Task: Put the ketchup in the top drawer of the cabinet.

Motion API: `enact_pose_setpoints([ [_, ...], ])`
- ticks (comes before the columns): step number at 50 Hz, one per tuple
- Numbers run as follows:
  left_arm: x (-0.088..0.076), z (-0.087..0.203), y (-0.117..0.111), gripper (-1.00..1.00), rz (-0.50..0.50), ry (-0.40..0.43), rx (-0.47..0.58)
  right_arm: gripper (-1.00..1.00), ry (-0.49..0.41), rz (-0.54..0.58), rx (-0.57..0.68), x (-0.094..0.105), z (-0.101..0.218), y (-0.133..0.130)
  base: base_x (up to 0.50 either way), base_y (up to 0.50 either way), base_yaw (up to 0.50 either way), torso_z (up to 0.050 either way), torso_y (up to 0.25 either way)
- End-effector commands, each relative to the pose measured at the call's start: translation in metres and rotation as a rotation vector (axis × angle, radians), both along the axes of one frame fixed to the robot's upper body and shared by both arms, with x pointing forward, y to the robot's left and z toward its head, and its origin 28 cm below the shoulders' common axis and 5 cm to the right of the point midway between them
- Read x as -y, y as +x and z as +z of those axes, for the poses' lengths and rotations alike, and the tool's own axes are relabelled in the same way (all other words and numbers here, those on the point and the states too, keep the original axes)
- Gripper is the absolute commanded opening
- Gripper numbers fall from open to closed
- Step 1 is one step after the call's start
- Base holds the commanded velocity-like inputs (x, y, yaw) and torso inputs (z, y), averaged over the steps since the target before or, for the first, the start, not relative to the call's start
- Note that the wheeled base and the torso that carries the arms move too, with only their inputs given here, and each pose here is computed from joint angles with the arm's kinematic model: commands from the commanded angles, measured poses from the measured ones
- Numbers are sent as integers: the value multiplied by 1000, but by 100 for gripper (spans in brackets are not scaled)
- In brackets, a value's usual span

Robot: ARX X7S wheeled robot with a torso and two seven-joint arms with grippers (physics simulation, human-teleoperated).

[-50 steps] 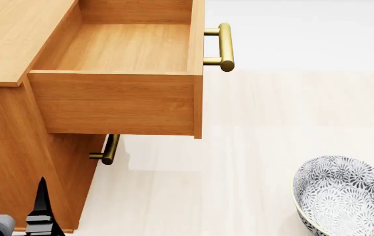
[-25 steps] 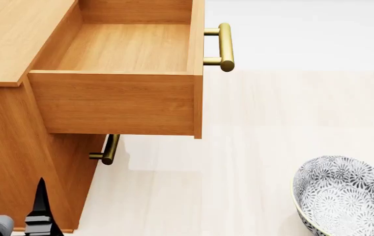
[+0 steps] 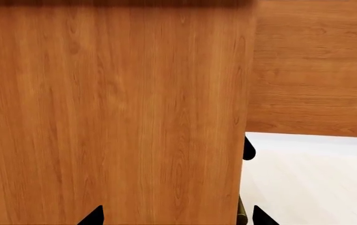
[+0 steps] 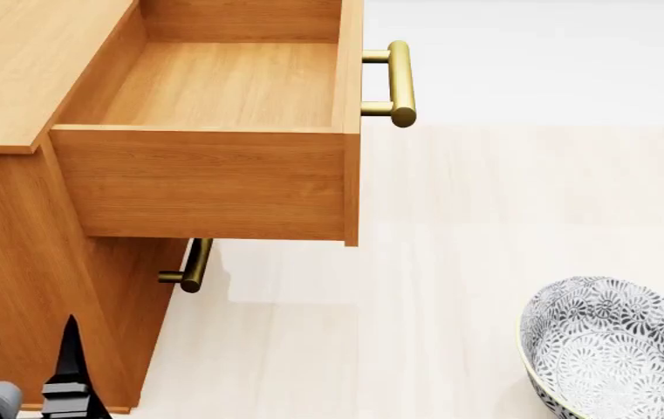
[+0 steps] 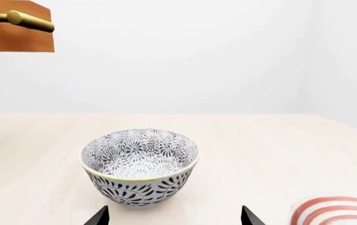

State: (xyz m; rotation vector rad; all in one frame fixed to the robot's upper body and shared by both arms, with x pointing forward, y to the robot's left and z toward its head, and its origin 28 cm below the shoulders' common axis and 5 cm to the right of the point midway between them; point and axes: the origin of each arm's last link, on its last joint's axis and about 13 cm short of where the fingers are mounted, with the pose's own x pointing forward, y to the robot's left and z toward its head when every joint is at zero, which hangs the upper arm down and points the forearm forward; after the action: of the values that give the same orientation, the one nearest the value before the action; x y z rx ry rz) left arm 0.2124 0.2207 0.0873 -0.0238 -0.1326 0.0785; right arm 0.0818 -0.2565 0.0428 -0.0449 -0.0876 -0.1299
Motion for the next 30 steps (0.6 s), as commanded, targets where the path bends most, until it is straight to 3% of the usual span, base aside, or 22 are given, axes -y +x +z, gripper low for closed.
enact_pose_setpoints([
  [1,0,-1,1,100,0,-1,-2,100,2,-1,-12,-2,-7,0,0,0,0,0,0],
  [30,-1,-2,0,100,3,1,-8,100,16,-9,-40,-5,-15,-1,0,0,0,0,0],
])
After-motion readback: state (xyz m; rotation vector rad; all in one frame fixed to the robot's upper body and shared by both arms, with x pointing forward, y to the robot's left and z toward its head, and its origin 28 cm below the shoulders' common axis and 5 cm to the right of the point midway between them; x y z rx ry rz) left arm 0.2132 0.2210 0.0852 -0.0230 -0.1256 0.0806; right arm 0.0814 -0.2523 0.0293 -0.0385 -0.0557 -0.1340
